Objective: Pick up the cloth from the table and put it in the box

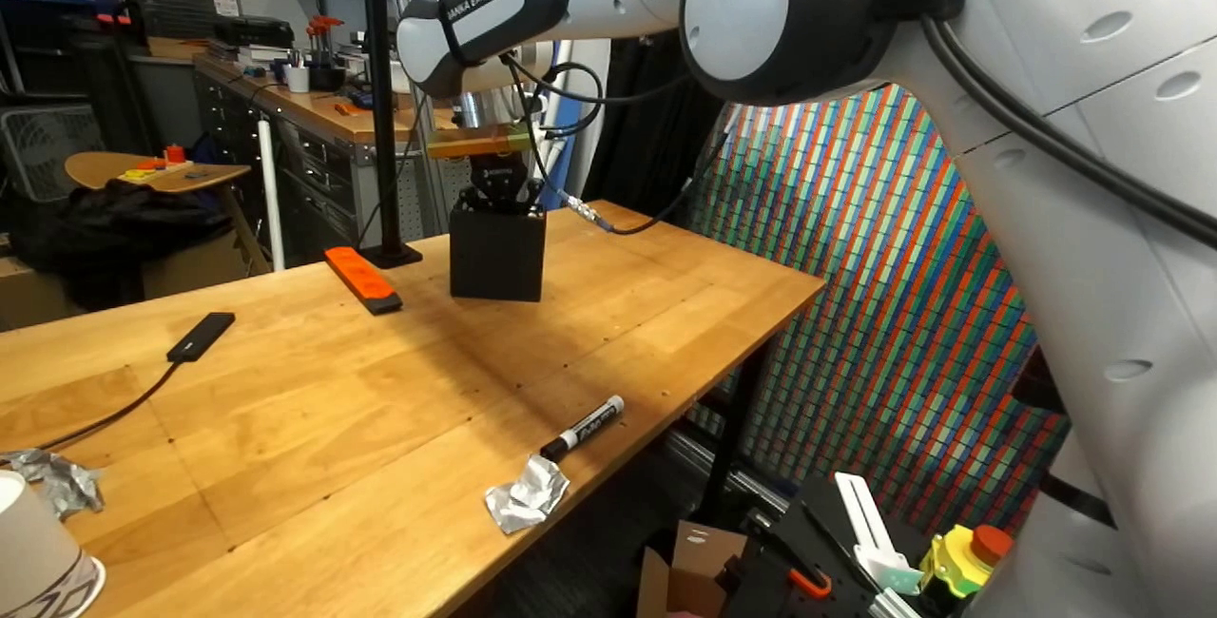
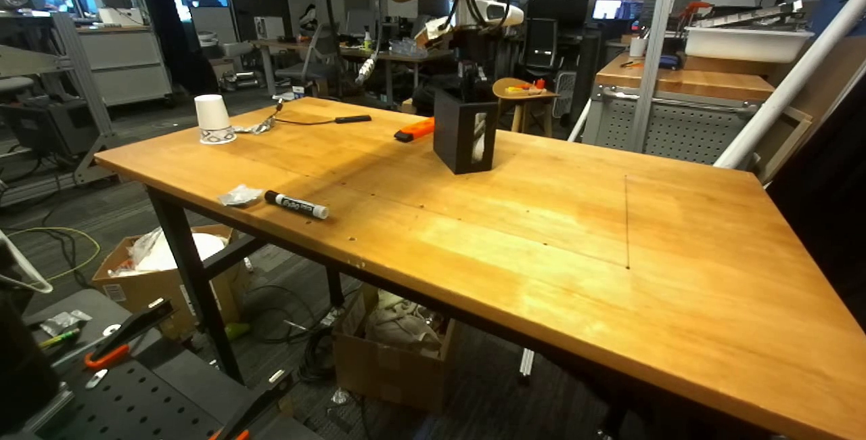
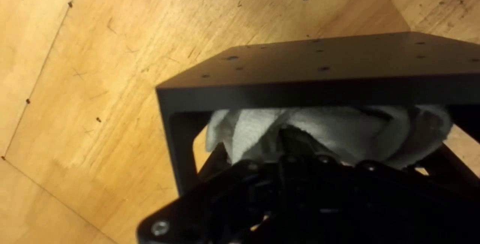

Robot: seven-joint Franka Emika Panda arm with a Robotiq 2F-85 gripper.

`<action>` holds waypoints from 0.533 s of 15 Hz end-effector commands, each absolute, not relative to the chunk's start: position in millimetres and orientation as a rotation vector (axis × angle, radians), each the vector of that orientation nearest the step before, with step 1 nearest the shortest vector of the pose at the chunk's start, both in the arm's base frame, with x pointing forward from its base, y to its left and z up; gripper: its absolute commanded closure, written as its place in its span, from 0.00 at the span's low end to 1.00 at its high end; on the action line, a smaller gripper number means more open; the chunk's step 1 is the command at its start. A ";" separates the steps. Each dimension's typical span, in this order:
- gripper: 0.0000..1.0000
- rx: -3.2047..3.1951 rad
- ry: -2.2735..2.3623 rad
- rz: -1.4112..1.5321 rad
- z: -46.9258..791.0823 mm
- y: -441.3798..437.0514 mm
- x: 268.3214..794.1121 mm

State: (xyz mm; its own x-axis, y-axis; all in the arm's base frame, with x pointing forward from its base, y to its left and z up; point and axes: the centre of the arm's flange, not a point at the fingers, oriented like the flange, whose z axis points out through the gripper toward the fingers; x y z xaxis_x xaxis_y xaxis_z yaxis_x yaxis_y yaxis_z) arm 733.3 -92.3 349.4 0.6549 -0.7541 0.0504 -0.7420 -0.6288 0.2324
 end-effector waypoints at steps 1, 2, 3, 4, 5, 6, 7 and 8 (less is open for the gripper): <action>0.97 2.616 -1.261 0.028 403.3 -97.3 732.3; 0.97 2.616 -1.276 0.050 414.4 -99.8 731.9; 0.96 2.614 -1.290 0.072 424.7 -101.7 731.5; 0.96 2.610 -1.306 0.091 432.9 -102.4 729.5; 0.96 2.609 -1.323 0.104 440.7 -104.9 729.6; 0.97 2.606 -1.340 0.119 447.0 -106.0 729.2; 0.96 2.599 -1.358 0.132 450.5 -105.8 727.9; 0.97 2.599 -1.375 0.141 455.1 -107.6 729.0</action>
